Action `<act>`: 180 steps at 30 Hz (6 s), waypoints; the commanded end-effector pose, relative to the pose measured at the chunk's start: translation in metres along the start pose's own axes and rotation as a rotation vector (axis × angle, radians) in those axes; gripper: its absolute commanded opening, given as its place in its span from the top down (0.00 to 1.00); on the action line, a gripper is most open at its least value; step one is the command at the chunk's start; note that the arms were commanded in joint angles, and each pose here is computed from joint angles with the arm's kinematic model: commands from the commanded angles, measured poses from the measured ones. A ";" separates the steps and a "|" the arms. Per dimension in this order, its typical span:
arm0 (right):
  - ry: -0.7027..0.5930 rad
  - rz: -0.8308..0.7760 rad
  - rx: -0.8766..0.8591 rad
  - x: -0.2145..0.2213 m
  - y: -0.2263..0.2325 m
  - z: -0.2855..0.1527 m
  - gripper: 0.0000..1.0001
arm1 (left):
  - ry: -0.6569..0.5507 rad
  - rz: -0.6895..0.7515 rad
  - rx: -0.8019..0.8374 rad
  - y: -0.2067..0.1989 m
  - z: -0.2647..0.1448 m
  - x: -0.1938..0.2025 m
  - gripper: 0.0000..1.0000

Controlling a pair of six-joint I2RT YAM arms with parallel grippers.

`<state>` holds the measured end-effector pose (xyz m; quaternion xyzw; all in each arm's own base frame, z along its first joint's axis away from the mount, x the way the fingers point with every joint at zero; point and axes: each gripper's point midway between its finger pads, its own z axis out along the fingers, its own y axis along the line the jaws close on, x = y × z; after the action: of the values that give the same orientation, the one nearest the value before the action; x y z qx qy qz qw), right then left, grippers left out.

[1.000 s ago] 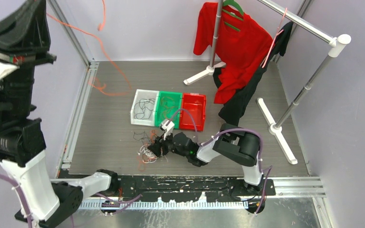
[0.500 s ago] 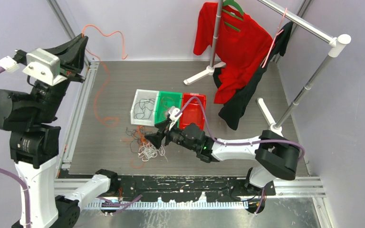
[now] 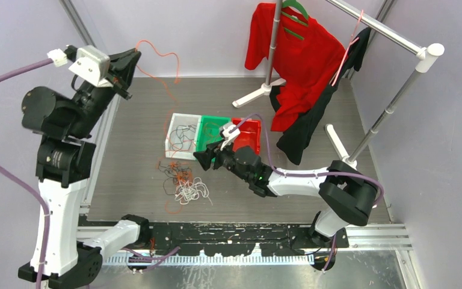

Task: Untangle the cables
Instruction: Untie the cable, then place the cable in the bin.

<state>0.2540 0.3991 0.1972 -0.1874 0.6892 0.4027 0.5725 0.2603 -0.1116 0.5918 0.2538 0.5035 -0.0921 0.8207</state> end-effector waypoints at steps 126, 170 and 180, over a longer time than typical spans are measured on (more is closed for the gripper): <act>-0.118 0.154 0.729 -0.015 -0.193 -0.111 0.37 | 0.876 0.025 0.281 -0.151 0.042 0.383 1.00; 0.042 0.189 0.644 -0.008 -0.181 -0.043 0.35 | 1.035 -0.334 0.739 -0.208 0.012 0.361 0.13; 0.001 0.172 0.663 -0.025 -0.184 -0.026 0.34 | 1.063 -0.328 0.570 -0.145 0.007 0.348 0.15</act>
<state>0.3559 0.2489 0.1253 0.0554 0.8213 0.1894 0.5353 0.3678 -0.2349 0.2127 0.4308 0.8174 -0.2195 0.3133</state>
